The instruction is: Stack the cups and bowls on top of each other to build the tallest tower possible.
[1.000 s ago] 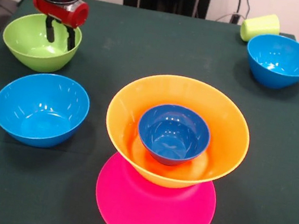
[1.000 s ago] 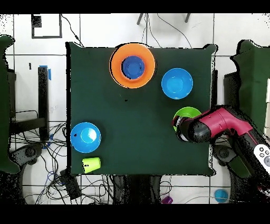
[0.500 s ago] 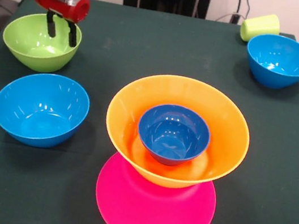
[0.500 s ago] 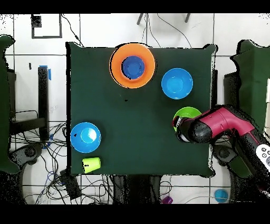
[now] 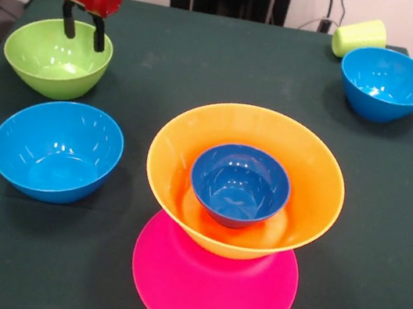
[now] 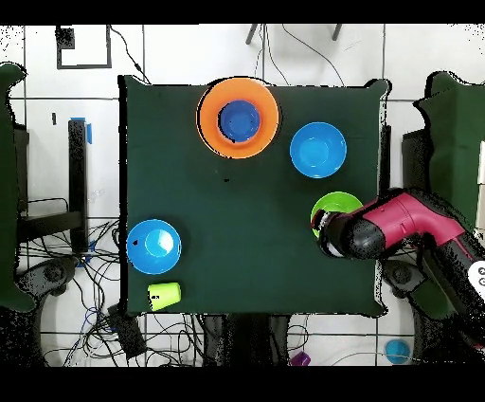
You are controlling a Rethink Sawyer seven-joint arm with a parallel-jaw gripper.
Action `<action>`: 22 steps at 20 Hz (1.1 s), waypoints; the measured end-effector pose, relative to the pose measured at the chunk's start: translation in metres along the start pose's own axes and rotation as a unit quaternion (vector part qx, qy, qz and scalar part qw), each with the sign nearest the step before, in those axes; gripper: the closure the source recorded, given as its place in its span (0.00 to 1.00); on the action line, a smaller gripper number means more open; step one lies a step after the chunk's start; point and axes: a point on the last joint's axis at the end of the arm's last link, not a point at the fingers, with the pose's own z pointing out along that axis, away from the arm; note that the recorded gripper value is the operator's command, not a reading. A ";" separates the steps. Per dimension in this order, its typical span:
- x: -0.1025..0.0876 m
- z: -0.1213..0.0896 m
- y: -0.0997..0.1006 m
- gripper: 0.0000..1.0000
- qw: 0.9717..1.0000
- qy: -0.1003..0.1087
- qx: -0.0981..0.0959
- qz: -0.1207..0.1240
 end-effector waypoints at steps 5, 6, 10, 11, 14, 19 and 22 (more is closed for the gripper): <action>-0.001 -0.003 0.000 0.00 1.000 0.001 0.003 0.000; -0.001 -0.003 0.001 0.00 1.000 0.000 0.003 -0.001; -0.001 -0.003 0.006 0.00 1.000 0.000 0.003 -0.005; 0.000 -0.003 0.008 0.00 1.000 0.000 0.003 -0.007; 0.000 -0.003 0.017 0.00 1.000 0.000 0.003 -0.015; 0.002 -0.004 0.030 0.00 1.000 0.002 0.002 -0.025; 0.002 -0.004 0.035 0.00 1.000 0.003 0.001 -0.028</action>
